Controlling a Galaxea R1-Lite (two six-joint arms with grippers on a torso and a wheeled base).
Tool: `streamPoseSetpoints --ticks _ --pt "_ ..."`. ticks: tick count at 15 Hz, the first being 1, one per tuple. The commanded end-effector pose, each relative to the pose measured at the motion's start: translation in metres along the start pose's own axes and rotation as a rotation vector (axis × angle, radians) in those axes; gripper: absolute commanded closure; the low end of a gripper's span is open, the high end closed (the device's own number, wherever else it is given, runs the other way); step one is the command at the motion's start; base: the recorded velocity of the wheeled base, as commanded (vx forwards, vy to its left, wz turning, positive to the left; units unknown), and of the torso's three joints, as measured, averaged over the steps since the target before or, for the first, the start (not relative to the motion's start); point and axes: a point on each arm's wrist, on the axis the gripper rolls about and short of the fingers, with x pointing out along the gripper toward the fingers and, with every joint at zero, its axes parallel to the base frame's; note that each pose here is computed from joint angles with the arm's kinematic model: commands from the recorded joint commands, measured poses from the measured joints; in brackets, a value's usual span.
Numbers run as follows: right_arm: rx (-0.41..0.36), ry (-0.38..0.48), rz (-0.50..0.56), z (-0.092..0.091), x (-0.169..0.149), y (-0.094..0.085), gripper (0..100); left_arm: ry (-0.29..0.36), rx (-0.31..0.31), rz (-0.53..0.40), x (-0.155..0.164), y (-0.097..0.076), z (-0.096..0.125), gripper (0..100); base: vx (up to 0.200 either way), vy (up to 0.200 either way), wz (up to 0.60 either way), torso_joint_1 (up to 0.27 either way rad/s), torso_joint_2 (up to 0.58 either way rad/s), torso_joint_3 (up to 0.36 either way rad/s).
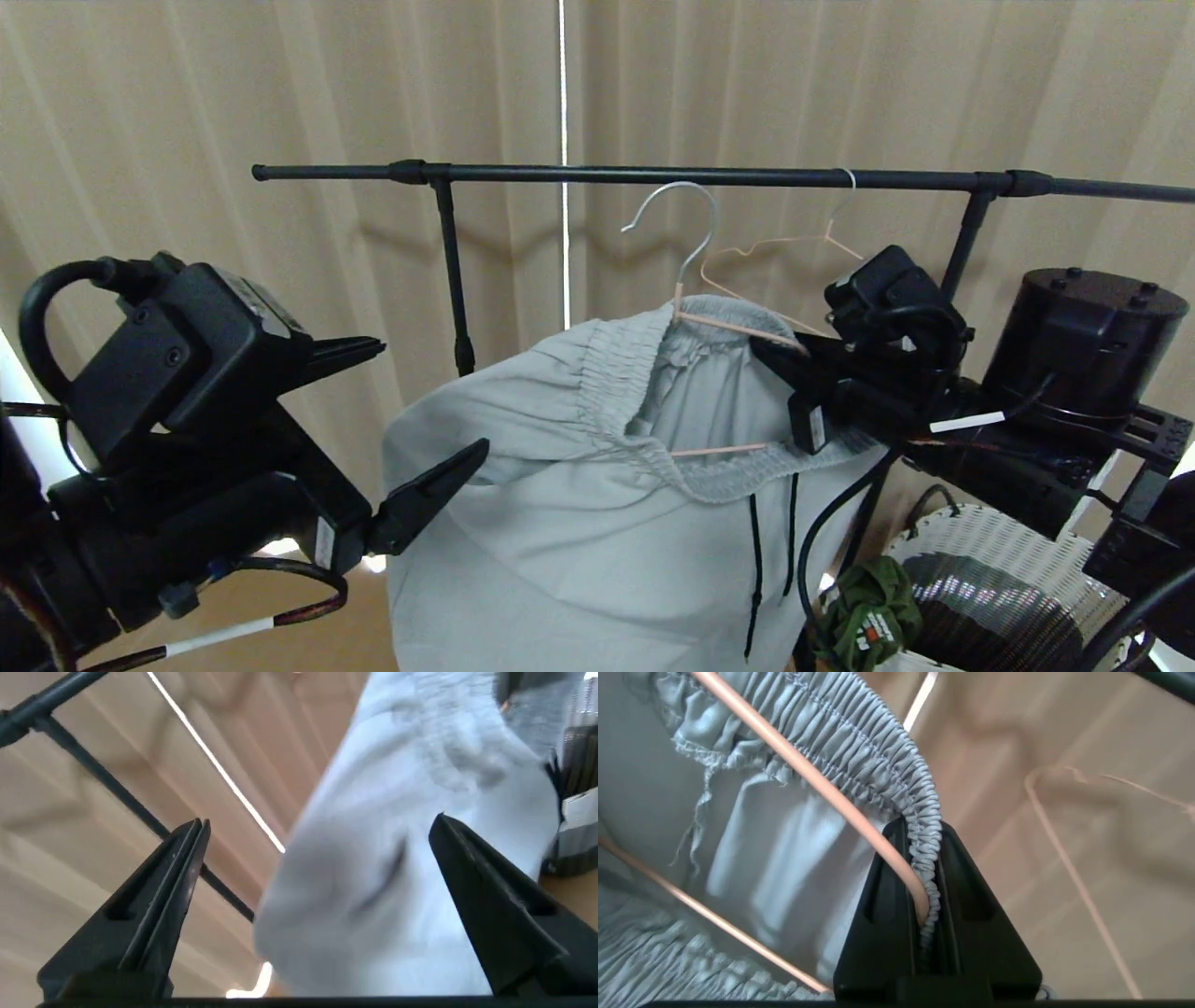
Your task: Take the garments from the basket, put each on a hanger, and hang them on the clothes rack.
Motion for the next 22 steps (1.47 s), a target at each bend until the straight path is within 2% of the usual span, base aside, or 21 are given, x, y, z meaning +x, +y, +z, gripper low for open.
streamPoseSetpoints --ticks 1,3,8,9,11,13,14,17,22 --pt "0.004 -0.032 -0.037 0.009 -0.01 -0.011 100 0.038 -0.008 0.069 -0.009 0.012 -0.013 0 0.0 0.0 0.0 0.0 0.0 0.0" --pt "0.007 -0.053 -0.072 0.014 -0.015 -0.021 100 0.092 -0.021 0.118 -0.007 0.02 -0.024 0 0.0 0.0 0.0 0.0 0.0 0.0" --pt "0.012 -0.118 -0.081 0.029 -0.025 -0.026 100 0.184 -0.024 0.08 0.011 0.013 -0.041 0 0.0 0.0 0.0 0.0 0.0 0.0" --pt "0.013 -0.125 -0.08 0.03 -0.027 -0.026 100 0.186 -0.049 0.065 0.015 0.012 -0.042 0 0.0 0.0 0.0 0.0 0.0 0.0" --pt "0.015 -0.137 -0.061 0.032 -0.029 -0.026 100 0.132 -0.089 0.028 0.021 0.014 -0.037 0 0.0 0.0 0.0 0.0 0.0 0.0" --pt "0.014 -0.144 -0.049 0.032 -0.031 -0.026 100 0.128 -0.09 0.031 0.026 0.016 -0.035 0 0.0 0.0 0.0 0.0 0.0 0.0" --pt "0.014 -0.147 -0.05 0.033 -0.032 -0.027 100 0.13 -0.089 0.031 0.026 0.016 -0.035 100 0.0 0.0 0.0 0.0 0.0 0.0" --pt "0.012 -0.153 -0.052 0.035 -0.032 -0.027 100 0.143 -0.085 0.033 0.028 0.016 -0.038 100 0.0 0.0 0.0 0.0 0.0 0.0" --pt "0.013 -0.147 -0.061 0.034 -0.031 -0.028 100 0.204 -0.107 0.149 0.025 0.041 -0.053 100 0.0 0.0 0.0 0.0 0.0 0.0"
